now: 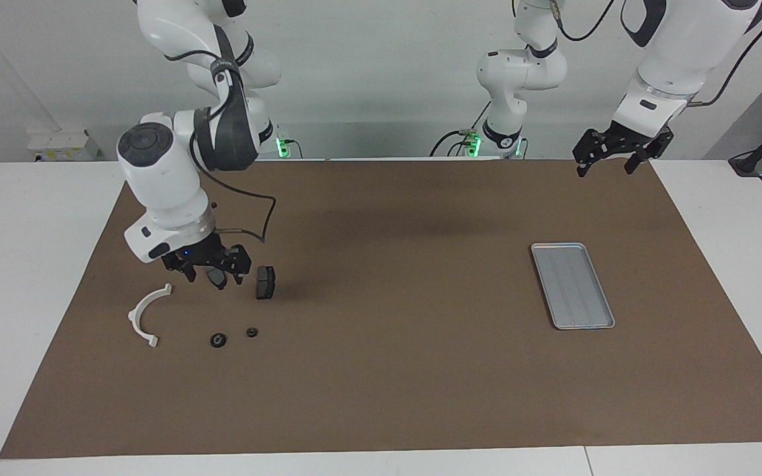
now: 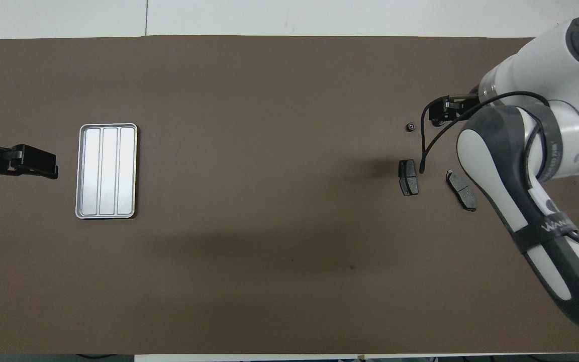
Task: Place bearing gear from tray to pile
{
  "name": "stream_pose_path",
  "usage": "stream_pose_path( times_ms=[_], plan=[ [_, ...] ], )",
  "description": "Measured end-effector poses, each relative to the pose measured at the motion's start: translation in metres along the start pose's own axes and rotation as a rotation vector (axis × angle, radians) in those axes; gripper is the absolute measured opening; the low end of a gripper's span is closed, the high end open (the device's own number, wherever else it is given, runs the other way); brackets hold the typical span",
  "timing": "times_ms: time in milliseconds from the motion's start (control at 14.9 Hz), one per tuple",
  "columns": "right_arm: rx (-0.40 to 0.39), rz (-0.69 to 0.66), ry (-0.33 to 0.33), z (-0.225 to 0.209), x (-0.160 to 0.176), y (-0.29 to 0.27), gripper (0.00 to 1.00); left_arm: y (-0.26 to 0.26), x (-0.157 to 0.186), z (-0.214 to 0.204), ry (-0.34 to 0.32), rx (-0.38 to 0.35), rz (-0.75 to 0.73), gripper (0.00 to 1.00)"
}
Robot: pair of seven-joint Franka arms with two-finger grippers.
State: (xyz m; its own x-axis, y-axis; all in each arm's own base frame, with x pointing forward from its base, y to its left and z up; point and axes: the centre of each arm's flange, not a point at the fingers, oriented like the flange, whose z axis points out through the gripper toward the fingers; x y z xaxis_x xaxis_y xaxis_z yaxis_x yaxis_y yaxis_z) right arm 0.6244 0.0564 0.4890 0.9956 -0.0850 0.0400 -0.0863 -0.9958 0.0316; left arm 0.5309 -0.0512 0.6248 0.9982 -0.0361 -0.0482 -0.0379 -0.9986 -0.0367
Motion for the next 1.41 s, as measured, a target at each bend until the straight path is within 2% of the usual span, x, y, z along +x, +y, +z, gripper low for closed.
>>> stream_pose_path(
  times_ms=[201,335,604,1073,1409],
  plan=[
    [-0.020,0.006,-0.063,-0.073,-0.052,0.012,1.00,0.000,0.001,-0.001,0.010,-0.001,0.000,1.00],
    [-0.026,0.010,-0.079,-0.115,-0.087,0.019,1.00,0.000,0.001,-0.001,0.013,-0.001,0.000,1.00],
    [-0.008,0.009,-0.091,-0.155,-0.128,0.022,1.00,0.000,0.002,-0.001,0.016,-0.001,0.000,1.00],
    [0.007,0.008,-0.123,-0.150,-0.135,0.020,1.00,0.001,0.002,-0.002,0.017,-0.002,0.001,1.00],
    [0.014,0.011,-0.093,-0.151,-0.130,0.021,1.00,0.001,0.002,-0.002,0.017,-0.002,0.001,1.00]
  ],
)
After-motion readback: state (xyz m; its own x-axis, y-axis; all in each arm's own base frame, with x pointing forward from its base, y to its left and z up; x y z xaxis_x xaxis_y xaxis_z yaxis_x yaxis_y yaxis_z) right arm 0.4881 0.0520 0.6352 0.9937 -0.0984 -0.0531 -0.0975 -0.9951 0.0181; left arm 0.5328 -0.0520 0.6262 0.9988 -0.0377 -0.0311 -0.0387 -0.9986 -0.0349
